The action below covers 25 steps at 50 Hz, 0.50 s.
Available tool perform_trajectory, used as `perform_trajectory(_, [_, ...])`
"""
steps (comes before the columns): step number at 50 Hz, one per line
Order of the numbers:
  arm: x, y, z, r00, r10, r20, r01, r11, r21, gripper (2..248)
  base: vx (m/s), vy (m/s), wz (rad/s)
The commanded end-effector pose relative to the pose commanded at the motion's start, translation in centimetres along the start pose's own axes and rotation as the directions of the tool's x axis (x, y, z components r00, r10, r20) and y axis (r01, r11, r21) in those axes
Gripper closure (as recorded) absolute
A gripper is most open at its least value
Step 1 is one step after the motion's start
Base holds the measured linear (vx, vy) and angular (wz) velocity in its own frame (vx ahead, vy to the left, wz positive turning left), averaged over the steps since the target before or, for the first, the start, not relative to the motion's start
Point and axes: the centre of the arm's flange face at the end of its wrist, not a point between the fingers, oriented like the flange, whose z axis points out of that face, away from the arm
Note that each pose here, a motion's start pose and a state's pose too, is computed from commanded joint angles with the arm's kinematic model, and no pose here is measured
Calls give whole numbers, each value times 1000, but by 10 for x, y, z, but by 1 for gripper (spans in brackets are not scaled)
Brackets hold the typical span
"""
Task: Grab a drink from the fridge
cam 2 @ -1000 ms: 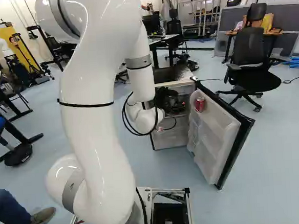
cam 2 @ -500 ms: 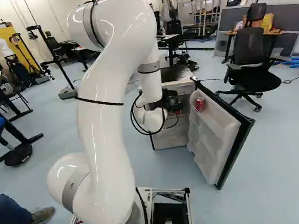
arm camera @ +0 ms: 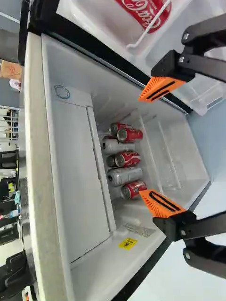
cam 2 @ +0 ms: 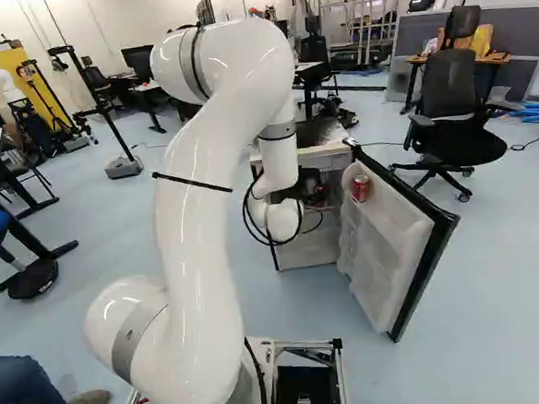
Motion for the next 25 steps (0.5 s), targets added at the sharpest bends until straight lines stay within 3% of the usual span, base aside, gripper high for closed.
perform_trajectory(25, [-27, 1, 13, 999, 7, 40, -7, 1000, 2, 3, 0, 0, 0])
